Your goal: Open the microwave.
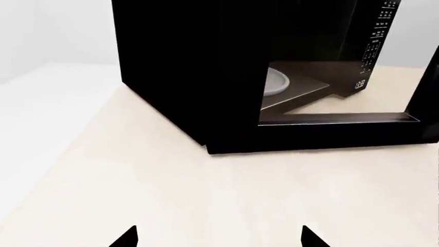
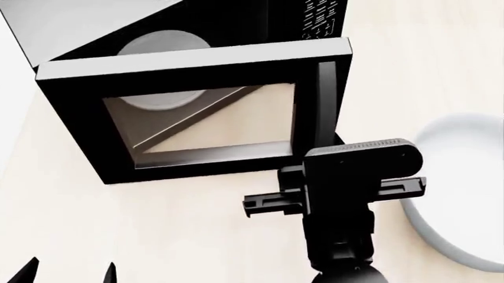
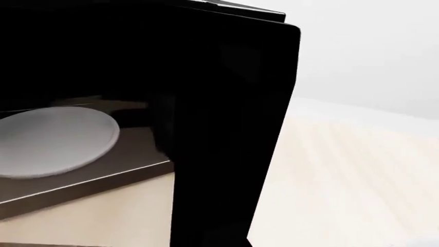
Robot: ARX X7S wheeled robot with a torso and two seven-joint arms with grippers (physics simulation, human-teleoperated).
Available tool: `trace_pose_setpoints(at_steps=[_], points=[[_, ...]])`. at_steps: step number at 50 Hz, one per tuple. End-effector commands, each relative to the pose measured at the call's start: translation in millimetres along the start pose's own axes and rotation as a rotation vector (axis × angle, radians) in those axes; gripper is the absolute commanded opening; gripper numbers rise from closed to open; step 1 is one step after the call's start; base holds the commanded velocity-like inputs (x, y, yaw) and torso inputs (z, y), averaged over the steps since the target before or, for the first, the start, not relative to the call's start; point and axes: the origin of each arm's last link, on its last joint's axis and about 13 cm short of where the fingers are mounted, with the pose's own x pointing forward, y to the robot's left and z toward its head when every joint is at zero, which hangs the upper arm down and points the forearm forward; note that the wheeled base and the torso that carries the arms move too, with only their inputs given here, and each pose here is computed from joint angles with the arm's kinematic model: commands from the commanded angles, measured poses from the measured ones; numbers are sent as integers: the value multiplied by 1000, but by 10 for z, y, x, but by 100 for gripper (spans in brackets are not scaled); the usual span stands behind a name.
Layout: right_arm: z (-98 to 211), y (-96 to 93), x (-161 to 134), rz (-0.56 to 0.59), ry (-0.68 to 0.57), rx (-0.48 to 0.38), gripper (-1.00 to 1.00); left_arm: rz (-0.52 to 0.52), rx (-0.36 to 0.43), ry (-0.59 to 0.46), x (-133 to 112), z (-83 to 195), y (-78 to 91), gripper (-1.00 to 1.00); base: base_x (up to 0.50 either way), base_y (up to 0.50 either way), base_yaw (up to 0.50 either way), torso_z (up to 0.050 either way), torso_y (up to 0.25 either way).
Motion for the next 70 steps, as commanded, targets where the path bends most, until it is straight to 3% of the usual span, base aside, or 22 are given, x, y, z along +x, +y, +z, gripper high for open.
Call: trace_pose_setpoints(at_steps=[1, 25, 26, 42, 56, 70], points=[[237, 290, -242, 266, -124, 164, -100, 0, 1, 1, -5, -3, -3, 100, 0, 4, 6, 0, 0], [160, 303, -340, 239, -134, 182, -100, 1, -4, 1, -13, 2, -1, 100, 0, 4, 6, 1, 3], [143, 304, -354, 240, -136, 185, 100, 1, -4, 1, -13, 3, 0, 100, 0, 4, 6, 0, 11], [76, 266, -367, 220, -135, 201, 100, -1, -3, 0, -15, 13, -1, 100, 0, 0, 0, 1, 3], [31, 18, -279, 124, -132, 201, 100, -3, -2, 1, -3, 8, -7, 100, 0, 0, 0, 1, 1], [181, -86, -630, 117, -156, 202, 100, -5, -5, -1, -8, 11, -6, 100, 0, 0, 0, 0, 0]])
